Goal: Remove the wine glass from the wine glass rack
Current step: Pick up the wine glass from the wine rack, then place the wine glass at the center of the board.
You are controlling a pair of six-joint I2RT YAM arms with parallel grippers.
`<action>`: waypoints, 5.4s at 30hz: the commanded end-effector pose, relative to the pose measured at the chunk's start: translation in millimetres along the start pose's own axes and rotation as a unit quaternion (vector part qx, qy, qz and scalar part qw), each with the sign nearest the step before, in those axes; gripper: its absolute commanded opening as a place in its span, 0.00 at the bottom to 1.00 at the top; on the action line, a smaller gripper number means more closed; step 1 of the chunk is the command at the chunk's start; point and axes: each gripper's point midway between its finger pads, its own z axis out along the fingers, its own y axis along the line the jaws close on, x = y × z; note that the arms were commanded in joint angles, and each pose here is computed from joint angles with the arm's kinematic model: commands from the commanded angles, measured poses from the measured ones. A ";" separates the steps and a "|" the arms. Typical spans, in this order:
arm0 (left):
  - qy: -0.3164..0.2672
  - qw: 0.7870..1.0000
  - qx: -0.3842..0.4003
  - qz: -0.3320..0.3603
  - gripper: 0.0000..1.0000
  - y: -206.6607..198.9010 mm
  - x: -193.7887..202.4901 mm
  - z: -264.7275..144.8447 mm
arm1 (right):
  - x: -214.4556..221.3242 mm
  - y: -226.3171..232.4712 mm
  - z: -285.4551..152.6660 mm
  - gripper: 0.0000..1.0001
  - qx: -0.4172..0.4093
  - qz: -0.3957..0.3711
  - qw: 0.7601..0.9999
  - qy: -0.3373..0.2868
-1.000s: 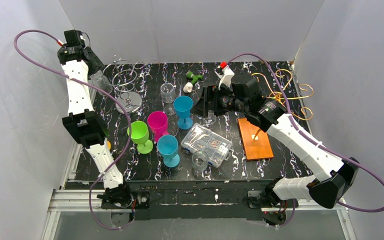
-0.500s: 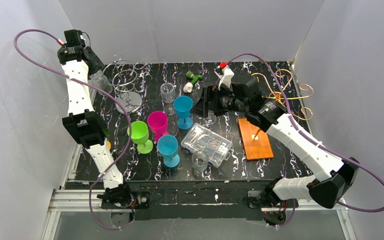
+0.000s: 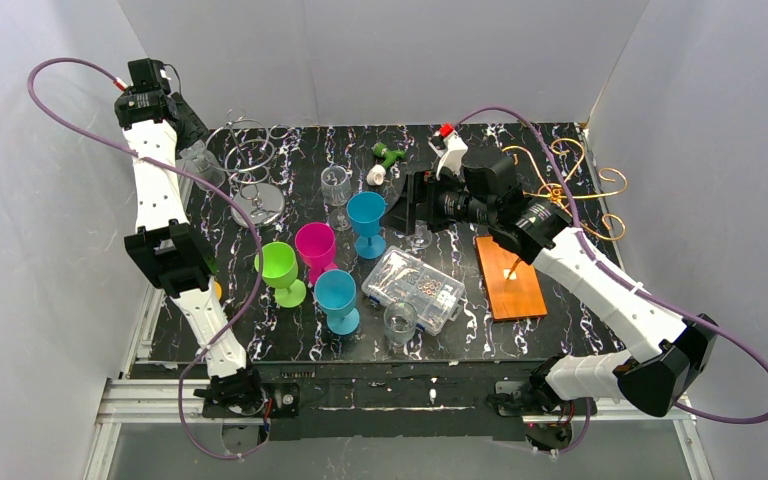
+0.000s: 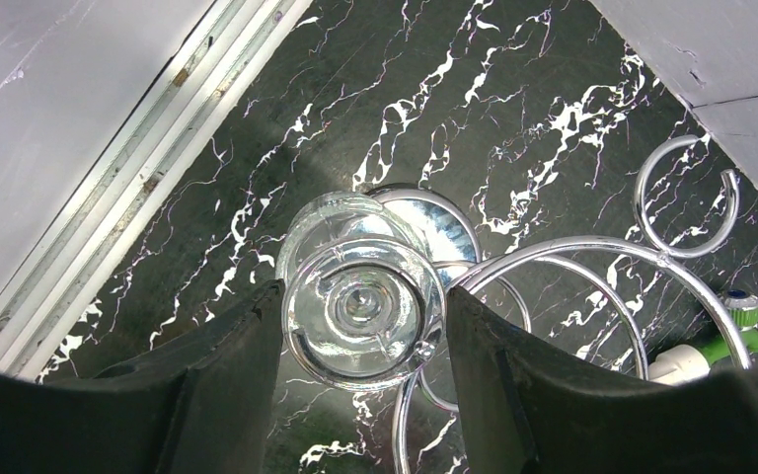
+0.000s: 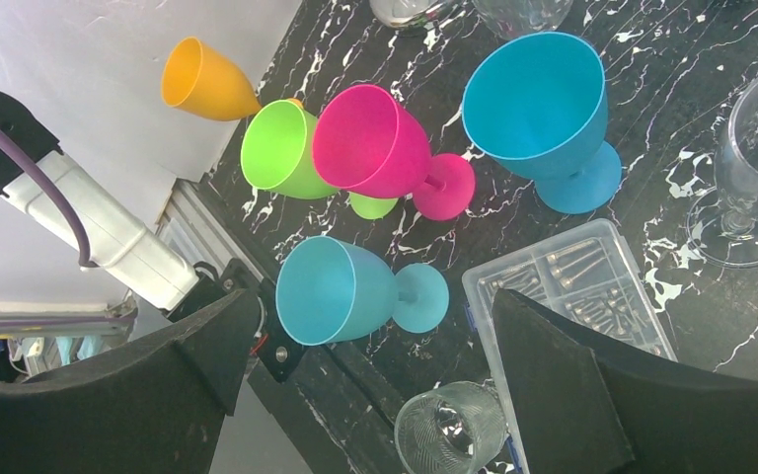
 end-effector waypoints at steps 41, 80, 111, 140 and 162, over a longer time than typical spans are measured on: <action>-0.070 0.997 -0.001 -0.022 0.27 26.6 -37.3 -51.0 | -3.6 9.8 10.3 0.98 -0.032 0.003 0.999 -0.001; -0.067 0.998 -0.012 -0.005 0.27 46.1 -12.3 -93.4 | -8.8 24.9 20.7 0.98 -0.058 -0.004 0.998 0.008; -0.016 0.996 0.086 0.020 0.23 19.2 56.4 -162.1 | -39.9 106.1 87.7 0.97 -0.127 -0.029 0.991 -0.015; 0.013 0.988 0.149 0.045 0.22 -7.6 103.4 -202.3 | -64.4 189.8 169.9 0.49 -0.233 0.203 0.950 -0.042; 0.035 0.981 0.174 0.073 0.21 -35.8 134.9 -206.1 | -53.8 175.6 201.2 0.41 -0.205 0.269 0.940 -0.054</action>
